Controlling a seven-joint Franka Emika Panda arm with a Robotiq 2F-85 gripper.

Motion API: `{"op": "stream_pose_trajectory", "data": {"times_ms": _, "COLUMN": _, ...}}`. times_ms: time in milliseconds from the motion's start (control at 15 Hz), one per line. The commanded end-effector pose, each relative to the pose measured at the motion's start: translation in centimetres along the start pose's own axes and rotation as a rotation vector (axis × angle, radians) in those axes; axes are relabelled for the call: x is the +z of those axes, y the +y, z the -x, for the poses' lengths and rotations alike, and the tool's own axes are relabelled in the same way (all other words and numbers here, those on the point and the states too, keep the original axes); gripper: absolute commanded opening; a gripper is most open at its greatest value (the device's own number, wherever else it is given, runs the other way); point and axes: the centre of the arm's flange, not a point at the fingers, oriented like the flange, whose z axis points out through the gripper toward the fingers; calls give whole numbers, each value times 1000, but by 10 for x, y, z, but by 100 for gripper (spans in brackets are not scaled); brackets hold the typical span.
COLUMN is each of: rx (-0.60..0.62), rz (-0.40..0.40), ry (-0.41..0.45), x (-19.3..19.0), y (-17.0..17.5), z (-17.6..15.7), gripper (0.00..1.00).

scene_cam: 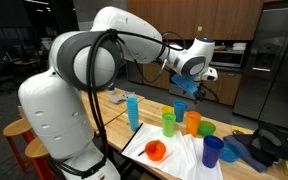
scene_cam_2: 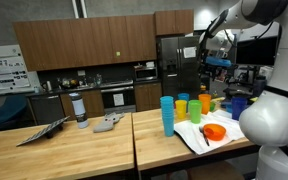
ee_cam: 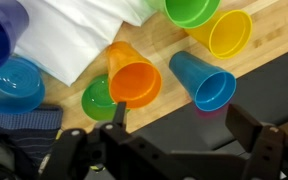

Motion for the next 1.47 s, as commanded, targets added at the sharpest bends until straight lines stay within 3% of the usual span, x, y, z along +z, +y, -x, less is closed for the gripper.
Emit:
{"op": "stream_pose_trajectory", "data": {"times_ms": 0, "rx": -80, "rz": 23, "ry": -40, "x": 10, "y": -19, "z": -13, "gripper": 100}}
{"op": "stream_pose_trajectory", "data": {"times_ms": 400, "rx": -266, "rz": 75, "ry": -188, "x": 33, "y": -42, "z": -15, "gripper": 100}}
{"op": "stream_pose_trajectory", "data": {"times_ms": 733, "rx": -229, "rz": 154, "ry": -204, "x": 59, "y": -44, "z": -27, "gripper": 100}}
{"op": "stream_pose_trajectory", "data": {"times_ms": 1400, "rx": -39, "rz": 145, "ry": -124, "x": 98, "y": -58, "z": -30, "gripper": 100}}
